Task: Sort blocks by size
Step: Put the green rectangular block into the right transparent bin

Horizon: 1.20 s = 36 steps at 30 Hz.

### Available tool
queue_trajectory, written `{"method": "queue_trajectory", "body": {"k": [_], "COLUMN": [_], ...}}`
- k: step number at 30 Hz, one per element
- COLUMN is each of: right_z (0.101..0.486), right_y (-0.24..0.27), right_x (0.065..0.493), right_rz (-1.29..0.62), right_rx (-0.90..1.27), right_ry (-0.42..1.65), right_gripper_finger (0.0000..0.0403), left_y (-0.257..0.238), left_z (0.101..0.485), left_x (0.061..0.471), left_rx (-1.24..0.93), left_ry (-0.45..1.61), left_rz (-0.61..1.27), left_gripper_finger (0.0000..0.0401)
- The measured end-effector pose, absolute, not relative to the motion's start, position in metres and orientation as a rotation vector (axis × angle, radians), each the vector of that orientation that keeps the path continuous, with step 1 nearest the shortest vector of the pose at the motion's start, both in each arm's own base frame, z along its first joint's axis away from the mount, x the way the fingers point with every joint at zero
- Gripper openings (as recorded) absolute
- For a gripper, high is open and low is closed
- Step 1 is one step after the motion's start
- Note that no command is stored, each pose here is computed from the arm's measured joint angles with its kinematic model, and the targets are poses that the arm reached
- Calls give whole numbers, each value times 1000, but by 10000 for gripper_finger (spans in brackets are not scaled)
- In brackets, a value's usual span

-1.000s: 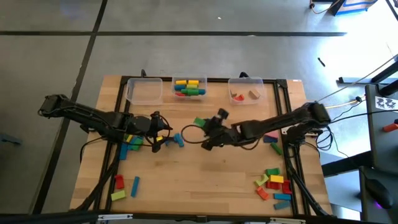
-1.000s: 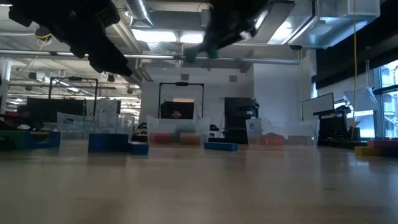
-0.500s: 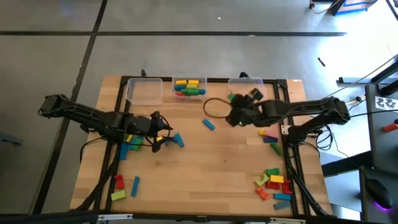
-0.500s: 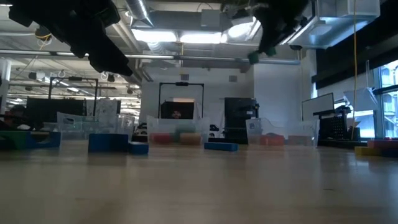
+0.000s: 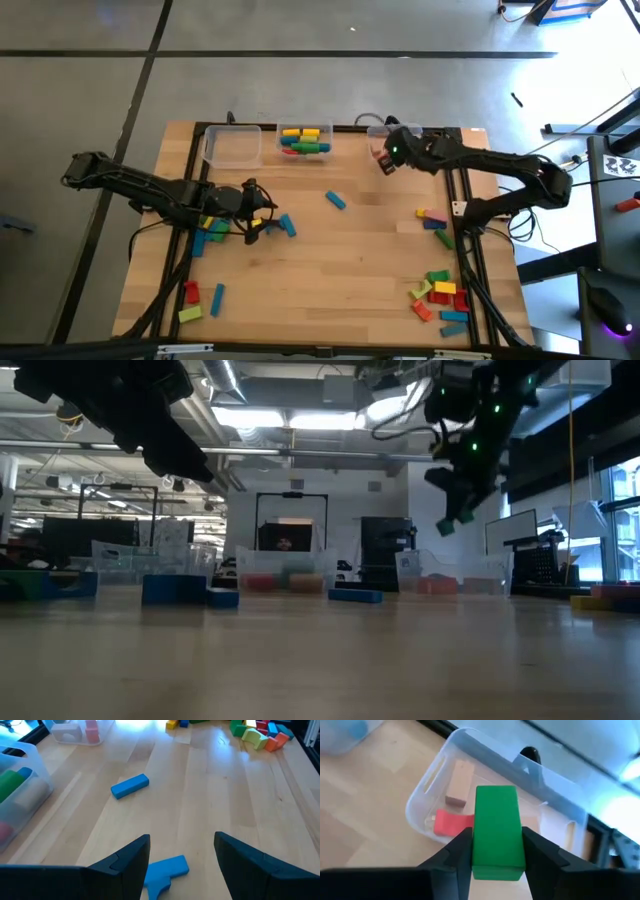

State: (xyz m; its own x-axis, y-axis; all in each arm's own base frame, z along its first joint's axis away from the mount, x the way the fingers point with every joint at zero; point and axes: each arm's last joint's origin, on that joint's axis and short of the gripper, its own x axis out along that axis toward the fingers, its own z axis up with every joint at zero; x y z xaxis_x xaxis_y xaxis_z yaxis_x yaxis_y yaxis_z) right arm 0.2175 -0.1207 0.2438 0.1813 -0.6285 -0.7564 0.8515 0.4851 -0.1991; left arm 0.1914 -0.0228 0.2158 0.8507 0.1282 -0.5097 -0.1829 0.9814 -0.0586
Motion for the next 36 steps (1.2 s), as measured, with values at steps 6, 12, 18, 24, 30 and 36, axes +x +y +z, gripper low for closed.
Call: {"method": "queue_trajectory", "body": {"k": [6, 12, 18, 24, 30, 36], "right_z": [234, 219, 204, 200, 184, 167], "right_y": [-148, -159, -167, -173, -168, -163], "right_x": [202, 185, 179, 179, 175, 168], "right_rz": [-1094, -1140, -1135, -1142, -1143, -1164], "right_rx": [392, 444, 475, 466, 473, 489], "right_ry": [877, 914, 855, 769, 774, 770], "right_gripper_finger": [144, 145, 146, 147, 147, 147], "left_y": [-22, -22, -22, -22, -22, -22], "left_z": [216, 216, 216, 216, 216, 216], "left_x": [191, 191, 191, 191, 191, 191], "left_rx": [-101, -94, -95, -93, -78, -78], "left_ry": [527, 527, 527, 525, 523, 523], "left_rz": [174, 176, 176, 183, 196, 197], "left_gripper_finger": [217, 217, 217, 217, 217, 217]}}
